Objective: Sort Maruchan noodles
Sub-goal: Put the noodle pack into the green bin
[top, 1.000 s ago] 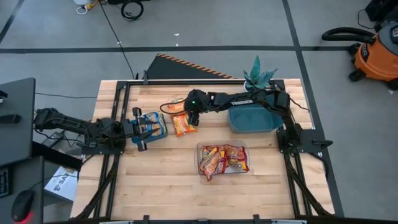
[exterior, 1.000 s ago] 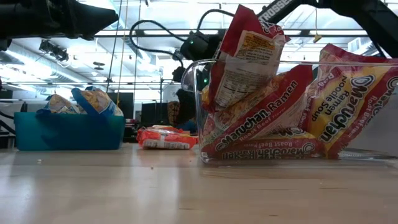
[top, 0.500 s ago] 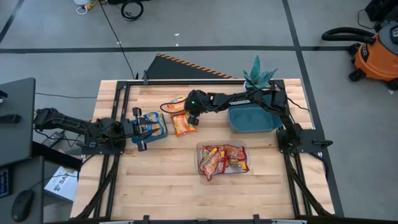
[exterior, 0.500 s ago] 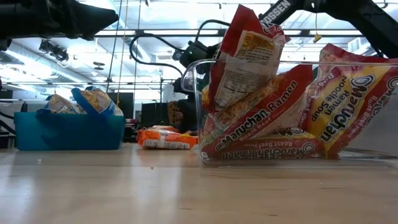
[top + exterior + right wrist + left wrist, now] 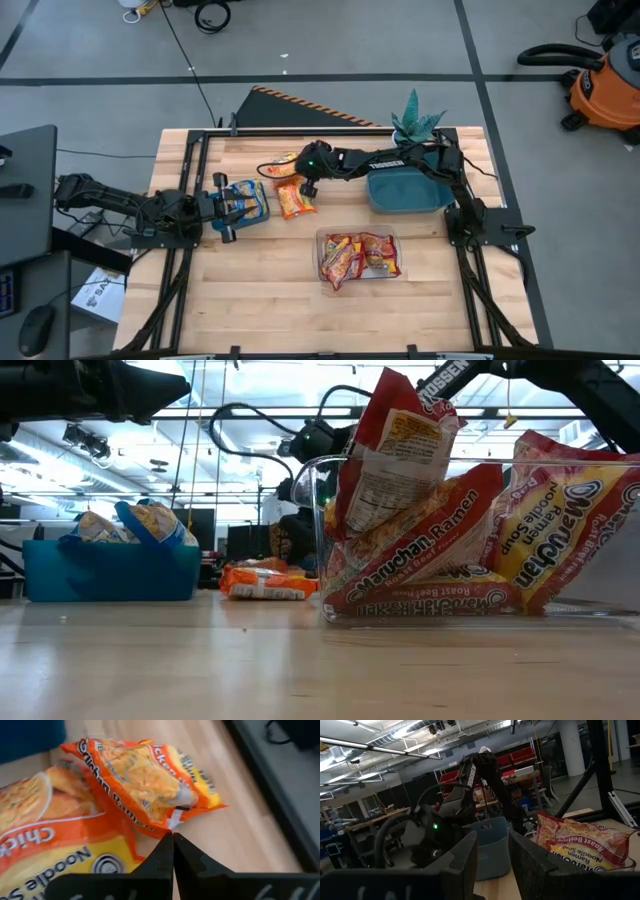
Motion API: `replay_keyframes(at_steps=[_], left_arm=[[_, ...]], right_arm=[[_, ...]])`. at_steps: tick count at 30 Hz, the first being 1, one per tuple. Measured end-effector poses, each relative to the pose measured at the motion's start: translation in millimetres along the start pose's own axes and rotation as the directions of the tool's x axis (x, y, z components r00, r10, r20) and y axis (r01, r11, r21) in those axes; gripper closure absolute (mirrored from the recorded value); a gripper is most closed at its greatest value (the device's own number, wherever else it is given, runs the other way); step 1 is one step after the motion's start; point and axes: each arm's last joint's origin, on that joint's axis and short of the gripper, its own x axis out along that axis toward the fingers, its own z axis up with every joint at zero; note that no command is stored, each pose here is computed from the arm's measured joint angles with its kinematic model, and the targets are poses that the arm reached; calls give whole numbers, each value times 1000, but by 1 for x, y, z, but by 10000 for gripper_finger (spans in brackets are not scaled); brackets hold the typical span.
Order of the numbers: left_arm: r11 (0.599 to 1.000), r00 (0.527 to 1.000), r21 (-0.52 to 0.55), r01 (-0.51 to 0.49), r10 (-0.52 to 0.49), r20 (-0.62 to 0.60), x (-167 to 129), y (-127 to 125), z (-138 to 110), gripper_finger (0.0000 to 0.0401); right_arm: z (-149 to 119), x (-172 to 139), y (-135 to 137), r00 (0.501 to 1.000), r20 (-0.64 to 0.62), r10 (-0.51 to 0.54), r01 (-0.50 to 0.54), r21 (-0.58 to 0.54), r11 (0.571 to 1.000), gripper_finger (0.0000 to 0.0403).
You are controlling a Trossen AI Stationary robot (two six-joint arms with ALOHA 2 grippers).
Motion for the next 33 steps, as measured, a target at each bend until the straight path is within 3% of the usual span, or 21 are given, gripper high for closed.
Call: replay_keyframes(at_steps=[16, 18, 23, 33], left_arm=[[1000, 1000, 0, -1, 1, 1, 0, 0, 0, 284], [1000, 1000, 0, -1, 1, 1, 0, 0, 0, 284], [1000, 1000, 0, -1, 1, 1, 0, 0, 0, 284], [1000, 1000, -1, -1, 1, 1, 0, 0, 0, 284]], right_arm=[[39, -65, 5, 947, 144, -287, 298, -62, 953, 401], [42, -71, 7, 953, 157, -259, 272, -71, 960, 400], [39, -69, 10, 986, 148, -71, 78, -41, 996, 376], [6, -11, 3, 999, 13, 31, -32, 84, 996, 308]])
